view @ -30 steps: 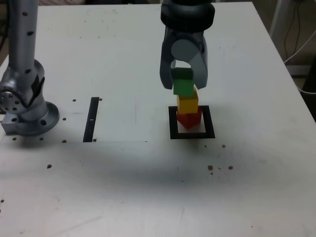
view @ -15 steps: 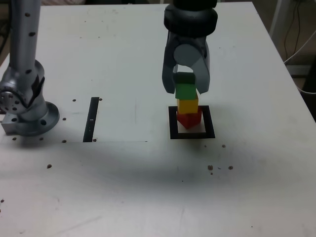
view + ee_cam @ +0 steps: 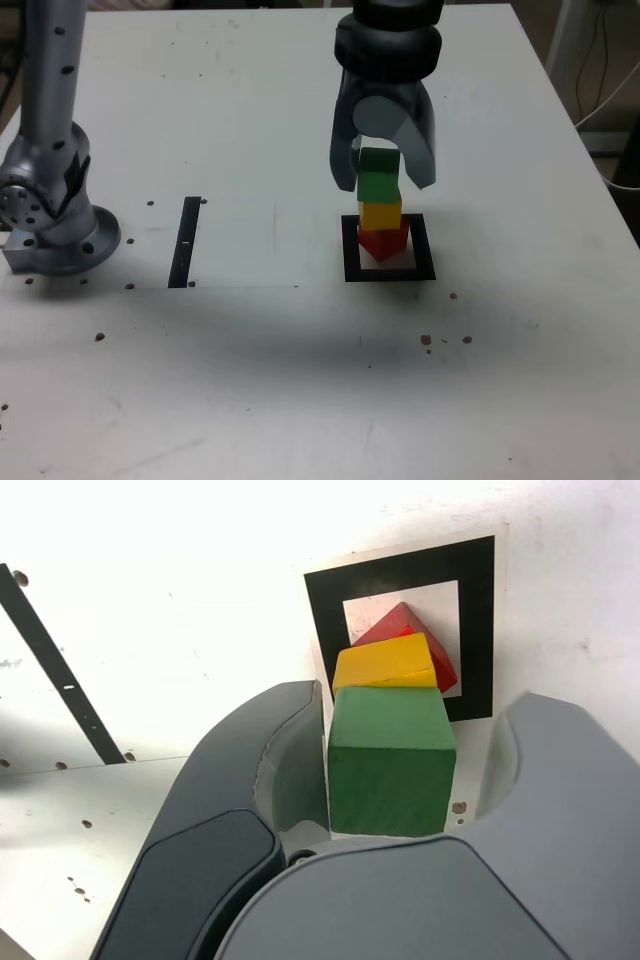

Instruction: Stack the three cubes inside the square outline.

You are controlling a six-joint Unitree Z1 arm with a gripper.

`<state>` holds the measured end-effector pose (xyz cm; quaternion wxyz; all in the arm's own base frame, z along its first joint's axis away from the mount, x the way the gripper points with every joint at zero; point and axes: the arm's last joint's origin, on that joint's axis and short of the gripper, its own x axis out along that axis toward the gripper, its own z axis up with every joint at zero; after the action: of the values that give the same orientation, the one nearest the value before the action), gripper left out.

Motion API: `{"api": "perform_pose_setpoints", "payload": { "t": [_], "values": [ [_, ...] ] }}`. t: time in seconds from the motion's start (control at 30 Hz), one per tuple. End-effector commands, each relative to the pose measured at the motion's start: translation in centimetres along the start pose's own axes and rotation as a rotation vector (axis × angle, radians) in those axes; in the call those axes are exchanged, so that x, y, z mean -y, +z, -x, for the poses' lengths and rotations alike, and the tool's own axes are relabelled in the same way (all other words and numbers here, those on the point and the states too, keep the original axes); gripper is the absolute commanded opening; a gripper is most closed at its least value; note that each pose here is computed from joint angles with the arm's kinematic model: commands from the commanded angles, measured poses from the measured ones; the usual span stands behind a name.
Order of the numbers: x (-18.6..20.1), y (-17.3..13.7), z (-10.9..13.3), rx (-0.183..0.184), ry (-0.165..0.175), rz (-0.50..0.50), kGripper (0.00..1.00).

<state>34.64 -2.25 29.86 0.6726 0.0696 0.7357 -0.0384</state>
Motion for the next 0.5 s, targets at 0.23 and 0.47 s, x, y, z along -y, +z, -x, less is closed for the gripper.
{"api": "perform_pose_setpoints", "payload": {
  "t": [0.23,0.47],
  "values": [
    [0.0,-0.9,0.5,0.007,0.002,-0.007,0.99],
    [0.2,-4.9,3.2,0.057,0.004,-0.007,0.99]
  ]
}}
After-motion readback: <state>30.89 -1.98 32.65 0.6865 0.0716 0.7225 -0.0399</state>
